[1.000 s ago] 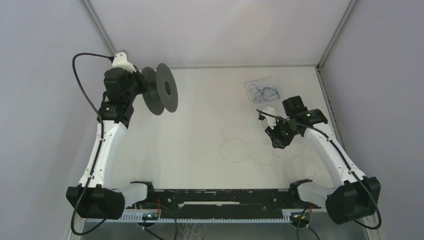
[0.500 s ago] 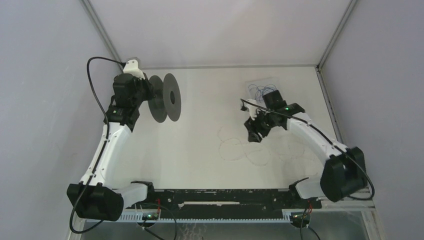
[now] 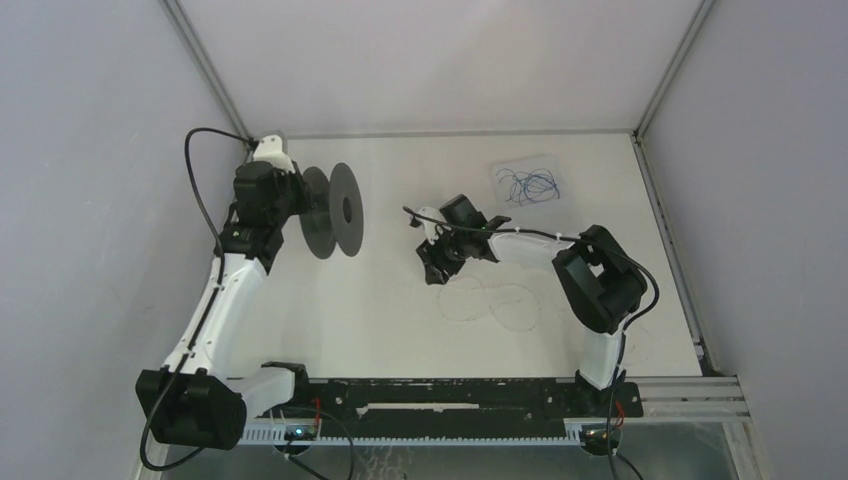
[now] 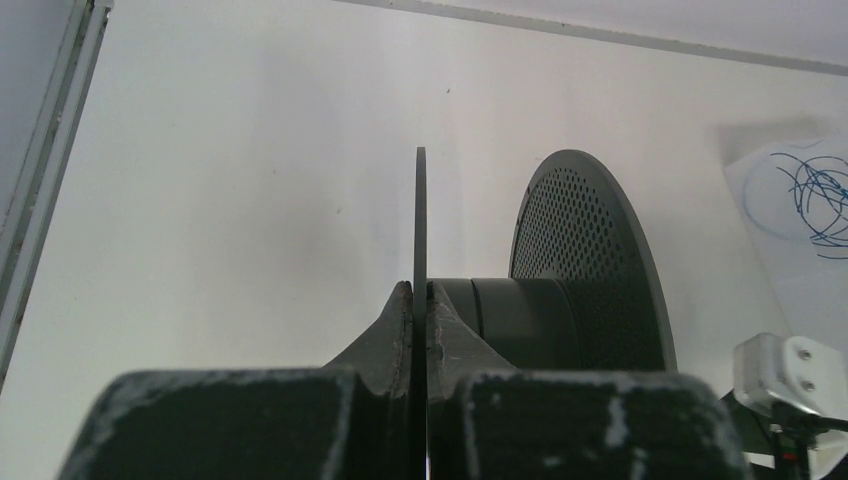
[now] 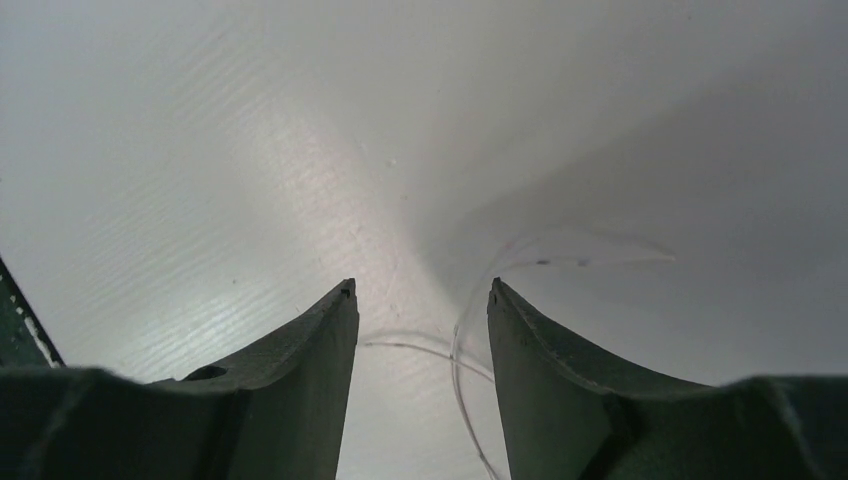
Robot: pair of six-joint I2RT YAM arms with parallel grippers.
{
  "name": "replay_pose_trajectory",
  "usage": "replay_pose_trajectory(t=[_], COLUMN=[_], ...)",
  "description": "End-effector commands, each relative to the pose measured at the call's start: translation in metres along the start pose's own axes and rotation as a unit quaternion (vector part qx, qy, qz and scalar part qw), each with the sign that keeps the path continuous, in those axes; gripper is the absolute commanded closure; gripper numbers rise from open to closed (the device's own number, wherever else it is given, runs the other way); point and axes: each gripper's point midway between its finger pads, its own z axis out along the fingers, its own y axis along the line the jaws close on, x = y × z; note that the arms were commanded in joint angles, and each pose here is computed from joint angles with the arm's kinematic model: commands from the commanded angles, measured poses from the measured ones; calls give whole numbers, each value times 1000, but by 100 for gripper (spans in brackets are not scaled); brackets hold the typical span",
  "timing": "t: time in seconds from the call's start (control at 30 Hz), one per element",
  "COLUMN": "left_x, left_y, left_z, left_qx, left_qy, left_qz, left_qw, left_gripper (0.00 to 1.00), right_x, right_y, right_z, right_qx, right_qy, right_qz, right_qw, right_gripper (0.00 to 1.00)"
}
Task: Wrap the cables
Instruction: Adjust the cable at the center of the board.
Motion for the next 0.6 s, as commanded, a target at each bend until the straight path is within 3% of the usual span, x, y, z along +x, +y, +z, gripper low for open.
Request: replay_pose_trajectory(t=[0.0,0.3,0.57], left_x=[-44,-32,-29], left_y=[-13,-17,-18], left_z=[-16,-11,-8], left_qx=[25,40,44], left_qy=[-90,-77,-76], left_qz=[-7,-15,-19], left_qw=[996,996,996], left_gripper=[100,100,100], right_x=[-39,-22,-11], right_y=[-11,-27,-21], right_z=[4,6,12], right_qx=[59,118,111], right_qy=[-46,-9,11], right_qz=[-18,-39,-41], right_qw=[997,992,993], right_gripper=[43,47,49])
